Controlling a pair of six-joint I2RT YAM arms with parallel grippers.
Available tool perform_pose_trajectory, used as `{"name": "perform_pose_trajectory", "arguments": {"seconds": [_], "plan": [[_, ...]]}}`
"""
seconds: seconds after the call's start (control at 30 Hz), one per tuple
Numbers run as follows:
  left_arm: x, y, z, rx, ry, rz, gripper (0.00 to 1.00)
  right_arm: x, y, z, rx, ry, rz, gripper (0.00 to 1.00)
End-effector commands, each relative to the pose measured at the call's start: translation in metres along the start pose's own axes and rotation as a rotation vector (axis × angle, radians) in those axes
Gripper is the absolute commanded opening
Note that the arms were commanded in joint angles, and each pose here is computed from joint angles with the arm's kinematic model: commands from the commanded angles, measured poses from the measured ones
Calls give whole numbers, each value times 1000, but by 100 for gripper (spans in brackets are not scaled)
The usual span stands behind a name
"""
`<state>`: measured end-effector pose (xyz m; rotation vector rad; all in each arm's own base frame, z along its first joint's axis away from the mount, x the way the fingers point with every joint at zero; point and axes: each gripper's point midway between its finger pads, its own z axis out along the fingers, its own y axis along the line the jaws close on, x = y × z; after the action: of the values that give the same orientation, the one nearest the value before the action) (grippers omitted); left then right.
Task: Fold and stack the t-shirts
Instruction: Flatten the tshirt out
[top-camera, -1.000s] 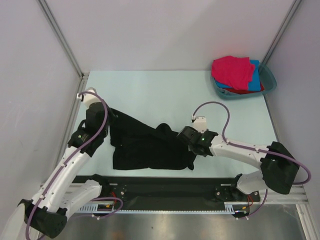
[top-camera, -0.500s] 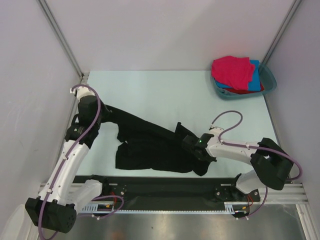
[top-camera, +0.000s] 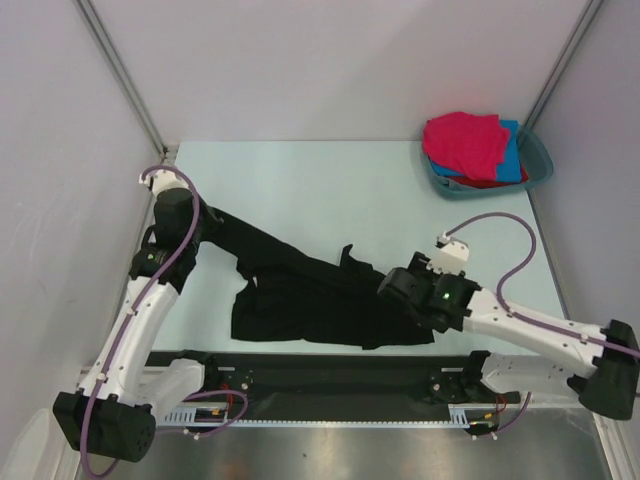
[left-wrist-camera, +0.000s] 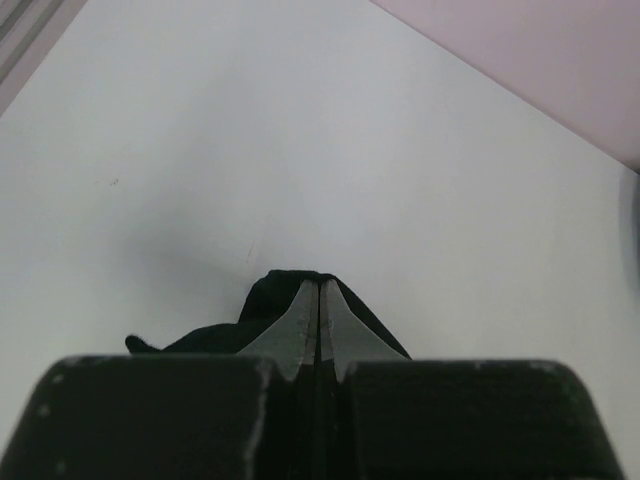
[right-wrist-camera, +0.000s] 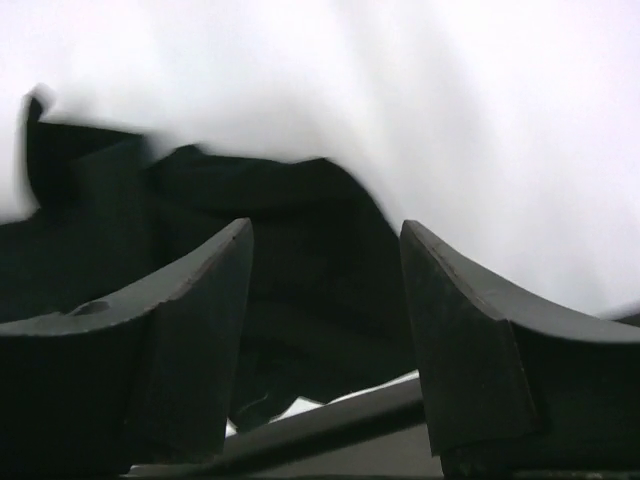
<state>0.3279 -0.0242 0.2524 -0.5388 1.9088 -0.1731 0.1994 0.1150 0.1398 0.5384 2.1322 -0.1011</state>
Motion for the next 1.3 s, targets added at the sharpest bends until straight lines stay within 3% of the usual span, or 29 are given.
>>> {"name": "perform_pose_trajectory", "arguments": {"seconds": [0.0,0.07,0.27,0.57,0.87,1.27], "plan": [[-33,-14,-5,53,-91,-14,0,-49,57,-12,-262,-118,-141,65],[-30,-15,-4,62,-84,-16,0,-52,82,-7,-376,-47,-92,66],[-26,-19,-3,85,-66,-18,0,-32,135,25,-505,94,-198,62],[-24,-21,-2,93,-55,-16,0,-34,202,42,-672,145,-235,59],[-24,-21,-1,94,-53,-12,1,-13,225,55,-729,262,-263,58],[-24,-22,-2,98,-51,-9,0,13,214,89,-589,321,-294,52]]}}
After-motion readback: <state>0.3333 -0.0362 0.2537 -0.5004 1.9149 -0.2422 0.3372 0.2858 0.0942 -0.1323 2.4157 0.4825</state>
